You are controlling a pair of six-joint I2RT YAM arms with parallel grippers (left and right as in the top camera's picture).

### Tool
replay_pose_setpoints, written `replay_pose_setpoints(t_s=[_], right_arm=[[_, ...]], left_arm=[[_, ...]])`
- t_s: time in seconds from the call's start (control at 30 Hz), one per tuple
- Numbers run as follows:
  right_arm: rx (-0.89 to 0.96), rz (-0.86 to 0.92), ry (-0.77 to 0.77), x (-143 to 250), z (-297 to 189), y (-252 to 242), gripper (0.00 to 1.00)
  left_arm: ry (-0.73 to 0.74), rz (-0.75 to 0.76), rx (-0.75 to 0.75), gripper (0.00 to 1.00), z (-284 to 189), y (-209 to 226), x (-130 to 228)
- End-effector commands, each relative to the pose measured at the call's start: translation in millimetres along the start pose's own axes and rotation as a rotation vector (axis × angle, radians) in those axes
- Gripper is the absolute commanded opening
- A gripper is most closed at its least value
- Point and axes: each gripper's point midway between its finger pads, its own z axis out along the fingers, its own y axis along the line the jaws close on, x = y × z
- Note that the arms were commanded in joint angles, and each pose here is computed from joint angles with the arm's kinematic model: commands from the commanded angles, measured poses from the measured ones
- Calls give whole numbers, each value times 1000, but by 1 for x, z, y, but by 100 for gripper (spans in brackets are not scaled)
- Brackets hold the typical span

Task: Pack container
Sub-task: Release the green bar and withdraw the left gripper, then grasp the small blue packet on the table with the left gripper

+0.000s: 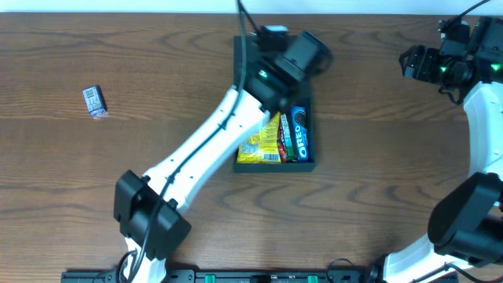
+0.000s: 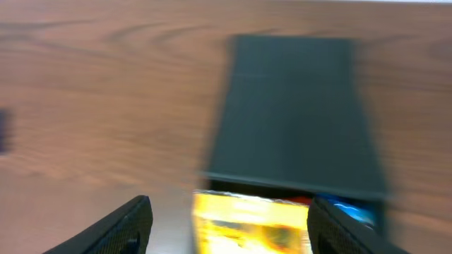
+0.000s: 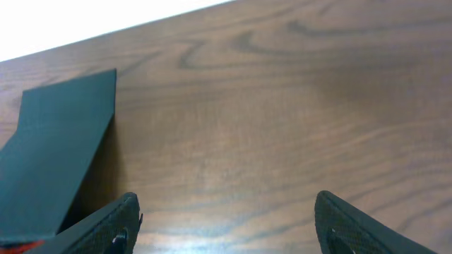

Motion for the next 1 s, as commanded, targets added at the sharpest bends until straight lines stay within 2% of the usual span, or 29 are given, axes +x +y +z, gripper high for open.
replay_pose_setpoints(t_s=[0.0, 0.1, 0.17, 0.27, 0.43, 0.6, 0.7, 0.8, 0.97], right_arm=[[-8, -29, -38, -9, -9, 5, 80], [-8, -32, -44, -10, -8, 5, 81], [-8, -29, -39, -9, -9, 5, 81], [-9, -23, -20, -4, -8, 5, 82], [-47, -11, 38, 10, -7, 16, 83], [-100, 26, 64, 16, -8, 26, 83], [-102, 29, 75, 19, -8, 28, 84], [-102, 33, 85, 21, -8, 28, 84], [-116, 60, 91, 22, -6, 35, 85]], left_arm=[[22, -61, -195, 72, 28, 72, -15], [86, -181, -303, 73, 45, 132, -16], [116, -257, -359, 78, 56, 172, -19], [138, -343, -419, 83, 67, 219, -22], [178, -487, -516, 86, 84, 298, -14], [265, -602, -453, 90, 118, 341, 14], [301, -606, -435, 90, 139, 362, 35], [306, -601, -441, 95, 152, 381, 49], [297, -568, -305, 96, 186, 385, 61]])
